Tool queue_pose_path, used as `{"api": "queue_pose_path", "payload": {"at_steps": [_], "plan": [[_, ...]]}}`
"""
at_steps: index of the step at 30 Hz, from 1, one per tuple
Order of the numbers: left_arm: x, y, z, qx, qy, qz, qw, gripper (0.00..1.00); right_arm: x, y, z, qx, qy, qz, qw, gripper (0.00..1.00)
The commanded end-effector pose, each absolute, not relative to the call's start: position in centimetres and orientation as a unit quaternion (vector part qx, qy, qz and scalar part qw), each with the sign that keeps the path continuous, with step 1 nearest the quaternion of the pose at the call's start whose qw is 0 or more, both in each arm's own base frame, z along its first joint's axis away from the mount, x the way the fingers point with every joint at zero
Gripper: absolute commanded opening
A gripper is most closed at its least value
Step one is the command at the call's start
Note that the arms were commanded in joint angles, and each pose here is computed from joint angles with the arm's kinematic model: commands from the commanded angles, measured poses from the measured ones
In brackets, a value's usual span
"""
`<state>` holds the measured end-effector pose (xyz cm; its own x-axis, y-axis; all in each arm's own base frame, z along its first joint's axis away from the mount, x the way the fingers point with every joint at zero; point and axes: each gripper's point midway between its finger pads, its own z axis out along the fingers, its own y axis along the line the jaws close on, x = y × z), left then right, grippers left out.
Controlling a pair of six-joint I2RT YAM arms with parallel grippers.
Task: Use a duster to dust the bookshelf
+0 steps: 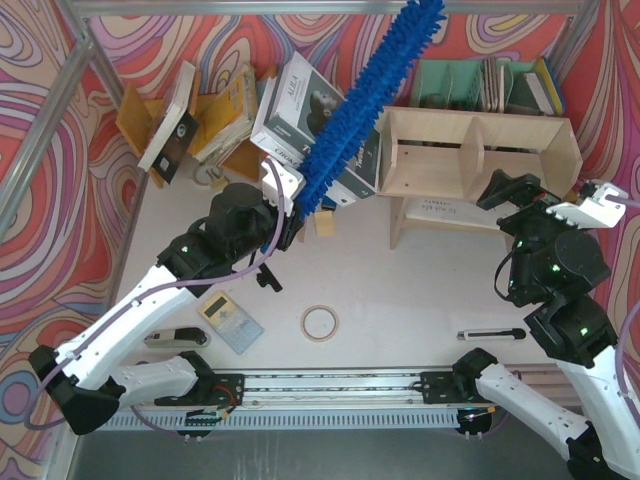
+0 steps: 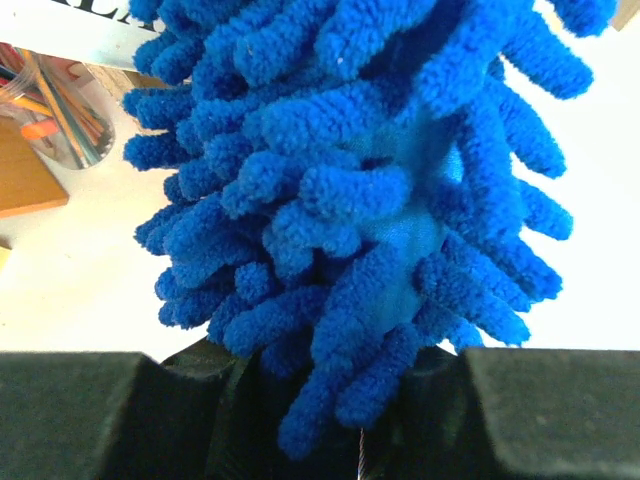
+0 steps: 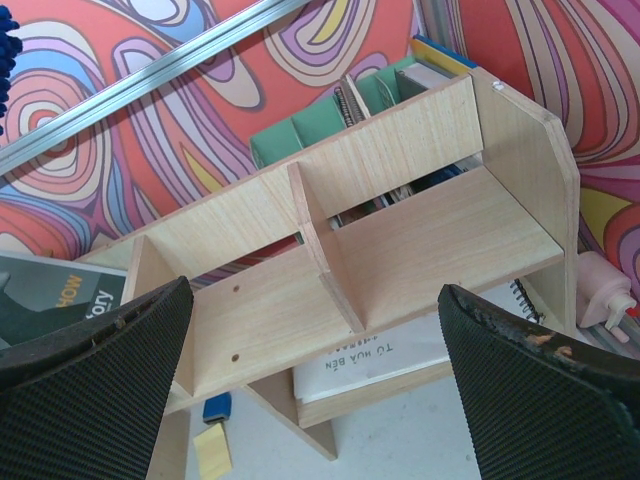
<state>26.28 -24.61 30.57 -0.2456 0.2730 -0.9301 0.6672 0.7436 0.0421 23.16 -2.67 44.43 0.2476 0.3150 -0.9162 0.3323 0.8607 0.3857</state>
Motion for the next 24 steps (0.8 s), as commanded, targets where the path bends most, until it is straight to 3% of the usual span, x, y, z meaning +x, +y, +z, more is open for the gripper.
{"api": "queue_pose_path", "payload": {"at_steps": [1,24], "plan": [[26.4,-24.7,33.1,0.272,0.751,-0.219,0.560,0.00,23.4,-2.6,44.1,0.264,0.615,-0.008,0.743,0.99],[23.0,-27.0,34.1,0.292,0.753,-0.199,0.555,0.00,23.3,-2.5,44.2,0.265,0.615,-0.002,0.743,0.99]]}}
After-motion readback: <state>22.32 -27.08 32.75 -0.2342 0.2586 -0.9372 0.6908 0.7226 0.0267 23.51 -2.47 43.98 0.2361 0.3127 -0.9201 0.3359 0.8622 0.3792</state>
